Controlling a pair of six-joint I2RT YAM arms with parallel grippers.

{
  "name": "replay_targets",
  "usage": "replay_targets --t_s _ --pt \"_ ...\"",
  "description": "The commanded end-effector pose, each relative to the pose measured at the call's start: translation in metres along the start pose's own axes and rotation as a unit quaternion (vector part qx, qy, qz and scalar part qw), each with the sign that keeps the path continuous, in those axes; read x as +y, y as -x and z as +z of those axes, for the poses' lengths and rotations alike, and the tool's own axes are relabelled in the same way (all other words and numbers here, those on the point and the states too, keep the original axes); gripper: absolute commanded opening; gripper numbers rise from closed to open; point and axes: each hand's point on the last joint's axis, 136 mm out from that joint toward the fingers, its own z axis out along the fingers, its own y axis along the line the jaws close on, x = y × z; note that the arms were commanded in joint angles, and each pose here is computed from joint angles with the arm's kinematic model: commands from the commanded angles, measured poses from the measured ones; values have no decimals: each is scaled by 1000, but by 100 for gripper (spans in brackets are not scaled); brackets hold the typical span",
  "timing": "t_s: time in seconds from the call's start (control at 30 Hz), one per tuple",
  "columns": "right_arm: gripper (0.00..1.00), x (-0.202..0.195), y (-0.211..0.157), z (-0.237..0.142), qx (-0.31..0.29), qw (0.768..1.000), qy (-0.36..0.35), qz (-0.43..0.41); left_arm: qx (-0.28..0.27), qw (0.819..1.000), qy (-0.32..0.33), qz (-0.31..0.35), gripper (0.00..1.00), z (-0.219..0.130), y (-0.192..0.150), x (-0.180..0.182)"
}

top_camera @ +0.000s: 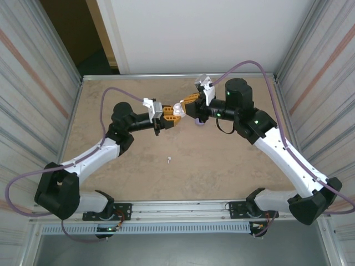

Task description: Insert the wireless bluetooth earbuds into the charging case

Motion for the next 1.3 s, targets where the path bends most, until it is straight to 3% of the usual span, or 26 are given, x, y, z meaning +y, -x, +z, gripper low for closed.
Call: replay_targets --t_s 0.0,1.27 --pt "20 1 -2 7 -3 1000 2 -21 -19 1000 -11 10 0 4 17 -1" --pt "22 -9 -38 23 49 998 -20 -30 -18 1000 -2 2 0 4 18 2"
